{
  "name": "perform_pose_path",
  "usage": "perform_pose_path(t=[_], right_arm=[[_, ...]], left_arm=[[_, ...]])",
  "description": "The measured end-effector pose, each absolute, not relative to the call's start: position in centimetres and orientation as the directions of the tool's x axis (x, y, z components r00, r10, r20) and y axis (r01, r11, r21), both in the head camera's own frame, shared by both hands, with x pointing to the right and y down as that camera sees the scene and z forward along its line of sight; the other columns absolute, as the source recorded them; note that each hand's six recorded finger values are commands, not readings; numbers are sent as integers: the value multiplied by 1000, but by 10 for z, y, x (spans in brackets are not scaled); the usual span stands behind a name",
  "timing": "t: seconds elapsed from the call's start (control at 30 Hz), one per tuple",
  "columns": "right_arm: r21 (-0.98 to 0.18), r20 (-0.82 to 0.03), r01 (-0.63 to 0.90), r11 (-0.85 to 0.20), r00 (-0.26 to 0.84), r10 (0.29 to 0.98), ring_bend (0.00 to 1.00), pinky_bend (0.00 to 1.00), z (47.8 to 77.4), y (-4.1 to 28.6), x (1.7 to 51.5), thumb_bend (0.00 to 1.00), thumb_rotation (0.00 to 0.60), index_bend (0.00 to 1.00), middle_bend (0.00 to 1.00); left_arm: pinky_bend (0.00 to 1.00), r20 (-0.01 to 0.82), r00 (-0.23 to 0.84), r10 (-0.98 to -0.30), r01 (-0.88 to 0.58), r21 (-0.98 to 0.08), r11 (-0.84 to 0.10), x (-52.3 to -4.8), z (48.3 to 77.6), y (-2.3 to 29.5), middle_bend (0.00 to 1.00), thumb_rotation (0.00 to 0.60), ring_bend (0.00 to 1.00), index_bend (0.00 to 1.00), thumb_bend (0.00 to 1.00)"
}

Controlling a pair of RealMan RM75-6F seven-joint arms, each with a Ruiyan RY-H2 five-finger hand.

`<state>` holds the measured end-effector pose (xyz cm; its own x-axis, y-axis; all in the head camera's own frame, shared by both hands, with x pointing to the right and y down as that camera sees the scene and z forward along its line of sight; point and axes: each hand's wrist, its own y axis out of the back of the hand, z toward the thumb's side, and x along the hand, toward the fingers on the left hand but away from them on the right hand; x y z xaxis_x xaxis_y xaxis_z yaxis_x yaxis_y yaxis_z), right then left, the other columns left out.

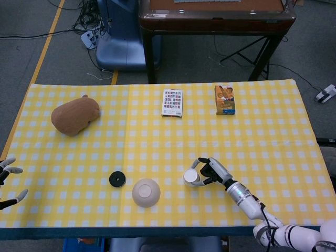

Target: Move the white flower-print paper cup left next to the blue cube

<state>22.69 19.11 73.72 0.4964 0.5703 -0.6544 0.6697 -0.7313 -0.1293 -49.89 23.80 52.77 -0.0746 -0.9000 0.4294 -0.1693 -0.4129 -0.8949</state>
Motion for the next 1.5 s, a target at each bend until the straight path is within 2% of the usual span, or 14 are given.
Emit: perform_pose_path(t=[0.2,0.47,0.57,0.77,1.0,1.17,1.3,1.5], right_arm=[[-151,-648,660,-736,496,578,1000,1000,727,183,232,0,600,147,1000],[-229,-647,604,-763,491,583,991,1000,709,185,242,0,600,81,999],[-290,-646,558,-778,485,589,953,1000,699,185,249,0,600,100,978],[-501,-635,375,-780,453,625,841,996,674,186,264,0,600,305,829],[-740,-612,55,-670,357,706,609,779,636,190,289,0,600,338,665],[-826,-563,-101,-554,208,800,533,682,598,197,329,0,600,338,616],[-852,-521,-119,-509,109,846,520,659,577,206,362,0,600,338,601],[-885,-464,-70,-460,52,885,520,658,561,215,392,0,600,347,601]], left_arm=[[463,431,-73,-899,-166,-894,-415,-498,529,238,197,600,146,455,210],[463,437,-69,-897,-158,-893,-422,-496,530,239,197,600,146,455,209],[463,437,-70,-897,-156,-893,-423,-496,531,239,197,600,146,455,210],[463,442,-70,-894,-149,-891,-429,-496,533,239,196,600,146,456,210],[463,434,-40,-900,-150,-893,-424,-488,533,239,215,600,157,456,209],[463,428,-5,-904,-148,-894,-423,-479,535,242,219,600,160,456,209],[469,424,23,-905,-150,-894,-422,-470,538,243,223,600,161,460,209],[497,397,88,-914,-168,-898,-406,-453,545,246,246,600,178,478,210]])
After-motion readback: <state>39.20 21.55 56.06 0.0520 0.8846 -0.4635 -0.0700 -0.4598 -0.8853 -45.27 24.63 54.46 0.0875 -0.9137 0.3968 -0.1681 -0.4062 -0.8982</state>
